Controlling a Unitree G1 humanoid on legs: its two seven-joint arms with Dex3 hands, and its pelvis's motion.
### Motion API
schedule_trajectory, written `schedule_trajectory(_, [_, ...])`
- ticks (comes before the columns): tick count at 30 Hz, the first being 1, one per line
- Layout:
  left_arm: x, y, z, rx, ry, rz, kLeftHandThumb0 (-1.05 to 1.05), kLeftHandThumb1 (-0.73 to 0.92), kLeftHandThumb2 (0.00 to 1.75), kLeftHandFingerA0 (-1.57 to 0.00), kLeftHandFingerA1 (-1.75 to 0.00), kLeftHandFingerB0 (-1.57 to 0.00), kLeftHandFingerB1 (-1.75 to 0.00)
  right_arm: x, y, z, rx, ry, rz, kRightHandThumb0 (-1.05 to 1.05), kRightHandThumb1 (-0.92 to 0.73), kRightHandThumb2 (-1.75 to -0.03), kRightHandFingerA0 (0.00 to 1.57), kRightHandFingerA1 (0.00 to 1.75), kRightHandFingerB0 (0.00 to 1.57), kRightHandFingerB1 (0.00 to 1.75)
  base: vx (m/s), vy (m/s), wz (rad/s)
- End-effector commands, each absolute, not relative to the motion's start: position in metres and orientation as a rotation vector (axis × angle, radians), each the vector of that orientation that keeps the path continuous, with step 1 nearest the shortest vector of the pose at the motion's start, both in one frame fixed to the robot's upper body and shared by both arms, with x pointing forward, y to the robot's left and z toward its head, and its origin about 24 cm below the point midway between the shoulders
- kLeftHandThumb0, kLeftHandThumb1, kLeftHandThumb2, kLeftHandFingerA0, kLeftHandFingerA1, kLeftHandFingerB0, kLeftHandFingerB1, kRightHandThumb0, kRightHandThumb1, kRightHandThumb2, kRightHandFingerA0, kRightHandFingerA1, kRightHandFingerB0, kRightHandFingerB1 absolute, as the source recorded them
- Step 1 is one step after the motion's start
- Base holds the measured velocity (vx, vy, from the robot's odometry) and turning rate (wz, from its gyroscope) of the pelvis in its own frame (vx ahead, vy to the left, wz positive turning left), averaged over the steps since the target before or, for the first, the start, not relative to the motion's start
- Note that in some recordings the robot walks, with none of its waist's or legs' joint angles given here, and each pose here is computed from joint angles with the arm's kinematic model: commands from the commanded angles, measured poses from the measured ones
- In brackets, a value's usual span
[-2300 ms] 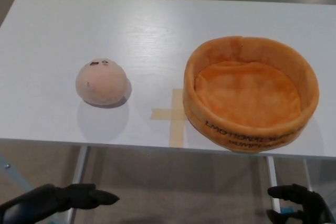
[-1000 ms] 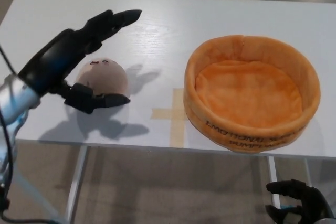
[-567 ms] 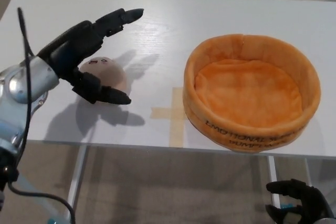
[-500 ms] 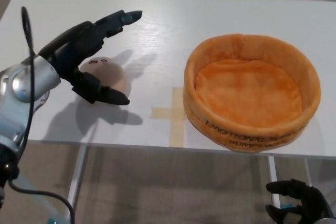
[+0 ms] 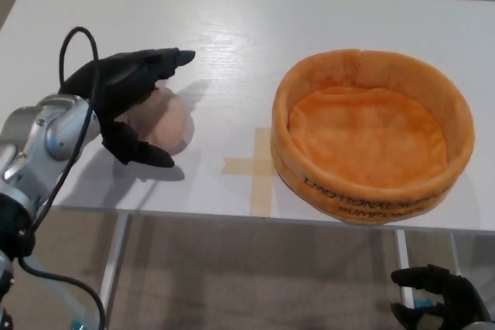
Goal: Use the left hand to pick up the pink round toy on the left and place it inside the orange plate on the desk.
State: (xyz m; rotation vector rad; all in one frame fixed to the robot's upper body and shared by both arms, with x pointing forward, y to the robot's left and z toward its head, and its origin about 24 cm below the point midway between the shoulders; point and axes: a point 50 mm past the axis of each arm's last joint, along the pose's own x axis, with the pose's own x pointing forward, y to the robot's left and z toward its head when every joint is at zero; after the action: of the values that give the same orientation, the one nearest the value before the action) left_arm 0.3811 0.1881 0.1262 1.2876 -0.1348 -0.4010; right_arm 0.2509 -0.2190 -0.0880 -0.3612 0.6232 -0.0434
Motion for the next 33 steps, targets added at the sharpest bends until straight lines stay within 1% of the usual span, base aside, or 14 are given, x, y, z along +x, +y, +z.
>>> schedule_trajectory(1, [0.383,0.192,0.125,1.388,-0.143,-0.388,-0.57,0.39,0.73,0.00,0.00,-0.02,-0.18,0.244,-0.221,-0.093,-0.360,0.661,-0.051,-0.18,-0.56,-0.56,0.54,0.83,0.51,0.72,0.00,0.000,0.00])
schedule_trajectory(4, [0.383,0.193,0.122,1.387,-0.113,-0.411,-0.42,0.41,0.54,0.00,-0.15,-0.06,-0.27,0.244,-0.221,-0.093,-0.359,0.659,-0.046,-0.19,-0.57,-0.56,0.56,0.84,0.51,0.73,0.00,0.000,0.00])
schedule_trajectory(5, [0.382,0.193,0.121,1.383,-0.119,-0.415,-0.42,0.45,0.64,-0.06,-0.24,-0.07,-0.34,0.244,-0.221,-0.093,-0.364,0.661,-0.044,-0.21,-0.57,-0.57,0.55,0.83,0.51,0.72,0.00,0.000,0.00])
schedule_trajectory(6, [0.382,0.193,0.121,1.379,-0.124,-0.422,-0.25,0.49,0.96,0.00,-0.48,0.00,-0.47,0.244,-0.221,-0.093,-0.367,0.662,-0.042,-0.19,-0.57,-0.56,0.55,0.83,0.51,0.72,0.00,0.000,0.00])
schedule_trajectory(7, [0.382,0.194,0.121,1.378,-0.126,-0.425,-0.25,0.49,0.96,0.00,-0.48,0.00,-0.47,0.244,-0.221,-0.093,-0.365,0.661,-0.042,-0.19,-0.57,-0.56,0.55,0.83,0.51,0.72,0.00,0.000,0.00])
schedule_trajectory(8, [0.382,0.194,0.121,1.310,-0.125,-0.441,-0.19,0.47,0.93,-0.40,-0.60,-0.15,-0.48,0.245,-0.220,-0.093,-0.364,0.660,-0.044,-0.20,-0.57,-0.56,0.55,0.83,0.51,0.72,0.00,0.000,0.00])
schedule_trajectory(10, [0.381,0.193,0.121,1.259,-0.127,-0.455,-0.18,0.72,0.61,-0.66,-0.63,-0.38,-0.33,0.245,-0.220,-0.093,-0.360,0.661,-0.045,-0.19,-0.58,-0.56,0.53,0.82,0.50,0.72,0.00,0.000,0.00])
schedule_trajectory(11, [0.381,0.193,0.122,1.230,-0.131,-0.467,-0.18,0.72,0.61,-0.66,-0.63,-0.38,-0.33,0.245,-0.220,-0.093,-0.355,0.663,-0.044,-0.19,-0.58,-0.56,0.53,0.82,0.50,0.72,0.00,0.000,0.00])
schedule_trajectory(12, [0.381,0.192,0.122,1.214,-0.133,-0.468,-0.17,0.80,0.65,-1.04,-0.76,-0.84,-0.49,0.245,-0.221,-0.093,-0.361,0.659,-0.043,-0.18,-0.58,-0.56,0.56,0.83,0.51,0.73,0.00,0.000,0.00])
schedule_trajectory(20, [0.381,0.191,0.123,1.162,-0.154,-0.470,-0.13,0.80,0.70,-1.00,-0.80,-0.92,-0.74,0.246,-0.220,-0.092,-0.360,0.656,-0.046,-0.18,-0.58,-0.56,0.56,0.84,0.52,0.74,0.00,0.000,0.00])
schedule_trajectory(23, [0.381,0.191,0.124,1.149,-0.167,-0.469,-0.16,0.81,0.66,-0.99,-0.73,-0.90,-0.64,0.247,-0.220,-0.092,-0.363,0.651,-0.042,-0.16,-0.59,-0.56,0.55,0.84,0.51,0.73,0.00,0.000,0.00])
schedule_trajectory(29, [0.381,0.190,0.131,1.133,-0.238,-0.443,-0.20,0.81,0.63,-0.92,-0.96,-0.88,-0.64,0.247,-0.221,-0.092,-0.374,0.656,-0.044,-0.19,-0.58,-0.57,0.56,0.84,0.53,0.73,0.00,0.000,0.00])
schedule_trajectory(30, [0.381,0.190,0.135,1.126,-0.256,-0.433,-0.18,0.79,0.69,-0.78,-1.32,-0.84,-0.80,0.247,-0.221,-0.092,-0.369,0.658,-0.046,-0.17,-0.58,-0.56,0.55,0.83,0.53,0.73,0.00,0.000,0.00])
schedule_trajectory(33, [0.384,0.189,0.146,1.097,-0.302,-0.411,-0.20,0.81,0.65,-0.69,-1.53,-0.78,-0.93,0.247,-0.221,-0.091,-0.362,0.660,-0.048,-0.18,-0.59,-0.57,0.54,0.83,0.52,0.73,0.00,0.000,0.00])
